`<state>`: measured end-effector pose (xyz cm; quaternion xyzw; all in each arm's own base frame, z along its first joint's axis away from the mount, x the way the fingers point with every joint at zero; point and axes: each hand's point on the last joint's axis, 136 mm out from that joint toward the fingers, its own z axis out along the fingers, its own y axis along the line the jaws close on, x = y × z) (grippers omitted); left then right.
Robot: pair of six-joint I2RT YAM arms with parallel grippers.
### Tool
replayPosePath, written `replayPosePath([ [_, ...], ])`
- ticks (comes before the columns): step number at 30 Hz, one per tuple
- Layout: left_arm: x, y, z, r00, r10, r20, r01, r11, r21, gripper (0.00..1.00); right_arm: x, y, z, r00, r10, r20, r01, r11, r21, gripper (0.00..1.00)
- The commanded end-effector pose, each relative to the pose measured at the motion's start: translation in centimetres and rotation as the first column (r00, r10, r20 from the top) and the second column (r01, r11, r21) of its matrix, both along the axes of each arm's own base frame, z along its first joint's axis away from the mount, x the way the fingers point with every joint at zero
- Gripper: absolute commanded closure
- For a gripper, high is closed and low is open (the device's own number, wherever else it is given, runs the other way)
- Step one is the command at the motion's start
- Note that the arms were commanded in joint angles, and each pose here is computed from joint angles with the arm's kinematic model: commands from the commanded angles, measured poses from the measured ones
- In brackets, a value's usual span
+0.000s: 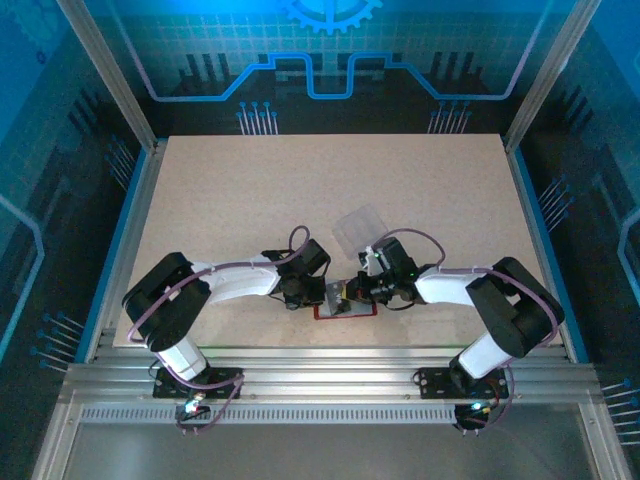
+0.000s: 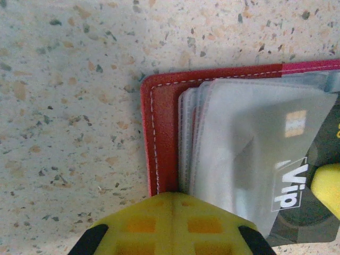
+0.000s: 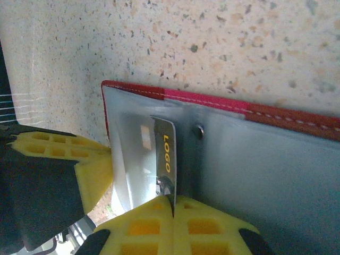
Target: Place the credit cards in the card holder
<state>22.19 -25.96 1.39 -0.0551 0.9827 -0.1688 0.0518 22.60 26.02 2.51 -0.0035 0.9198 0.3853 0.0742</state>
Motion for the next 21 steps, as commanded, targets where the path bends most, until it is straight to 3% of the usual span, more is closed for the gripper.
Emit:
replayPosePath([
  [1, -1.1, 0.6, -2.4, 0.999, -0.004, -0.048, 0.005, 1.000, 0.026, 0.93, -0.8, -1.0, -2.1, 0.999, -0.026, -0.041, 0.022, 0.995, -0.102, 1.00],
  [5, -1.2, 0.9, -2.5, 0.999, -0.002, -0.048, 0.003, 1.000, 0.029, 0.93, -0.8, -2.2, -1.8, 0.999, -0.037, -0.016, 0.034, 0.986, -0.166, 1.00],
  [21, -1.5, 1.1, -2.9, 0.998, 0.005, -0.058, -0.003, 0.999, 0.033, 0.93, -0.1, -2.7, -1.6, 0.999, -0.037, 0.007, 0.038, 0.977, -0.211, 1.00],
])
